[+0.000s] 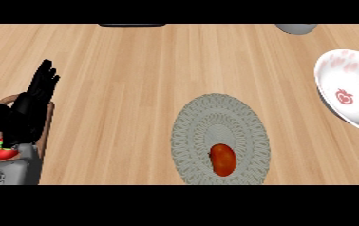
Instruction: Pick the lemon from the placemat and place it in the bowl
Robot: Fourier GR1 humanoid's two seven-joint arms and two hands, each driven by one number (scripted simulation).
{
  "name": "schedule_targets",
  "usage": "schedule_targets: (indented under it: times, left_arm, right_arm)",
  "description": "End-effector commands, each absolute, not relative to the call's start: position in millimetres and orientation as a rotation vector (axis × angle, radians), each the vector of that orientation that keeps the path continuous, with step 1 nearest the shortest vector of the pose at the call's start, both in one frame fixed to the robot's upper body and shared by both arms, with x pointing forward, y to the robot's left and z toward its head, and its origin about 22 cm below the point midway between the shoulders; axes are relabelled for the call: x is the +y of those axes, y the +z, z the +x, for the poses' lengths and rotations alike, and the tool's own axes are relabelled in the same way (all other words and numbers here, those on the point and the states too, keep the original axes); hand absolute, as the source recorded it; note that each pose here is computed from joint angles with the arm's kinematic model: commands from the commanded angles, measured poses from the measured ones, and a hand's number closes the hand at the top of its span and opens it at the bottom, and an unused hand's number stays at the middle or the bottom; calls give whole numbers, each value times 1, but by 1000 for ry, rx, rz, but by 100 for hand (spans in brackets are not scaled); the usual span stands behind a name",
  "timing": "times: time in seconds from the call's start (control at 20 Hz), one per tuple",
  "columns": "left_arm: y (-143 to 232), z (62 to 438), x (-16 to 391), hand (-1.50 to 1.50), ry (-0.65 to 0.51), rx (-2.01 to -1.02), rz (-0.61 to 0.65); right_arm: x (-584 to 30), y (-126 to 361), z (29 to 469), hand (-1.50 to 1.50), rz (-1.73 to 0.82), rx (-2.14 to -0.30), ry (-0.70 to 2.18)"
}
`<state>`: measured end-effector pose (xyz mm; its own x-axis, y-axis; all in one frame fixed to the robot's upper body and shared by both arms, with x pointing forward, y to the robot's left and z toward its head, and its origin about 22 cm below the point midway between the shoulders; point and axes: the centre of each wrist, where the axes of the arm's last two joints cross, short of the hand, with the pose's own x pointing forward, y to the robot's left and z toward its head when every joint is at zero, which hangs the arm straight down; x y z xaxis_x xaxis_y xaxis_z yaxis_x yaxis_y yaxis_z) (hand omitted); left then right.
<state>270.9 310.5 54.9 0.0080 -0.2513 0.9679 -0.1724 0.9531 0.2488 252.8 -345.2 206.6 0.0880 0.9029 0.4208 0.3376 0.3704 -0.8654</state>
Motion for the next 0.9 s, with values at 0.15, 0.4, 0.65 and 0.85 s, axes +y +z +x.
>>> schedule_targets:
  times: [0.15,0.4,0.65,0.85]
  left_arm:
    - [66,288,313,0,-72,-1574,331]
    - [55,273,307,0,-80,-1587,332]
    - [58,273,303,0,-91,-1571,307]
    - [58,278,303,0,-90,-1581,306]
  right_arm:
    - [-401,193,283,150,-1114,-1490,535]
    - [-442,154,311,150,-1107,-1458,510]
    - [-465,141,336,150,-1125,-1472,495]
    - [-474,128,350,150,-1135,-1465,520]
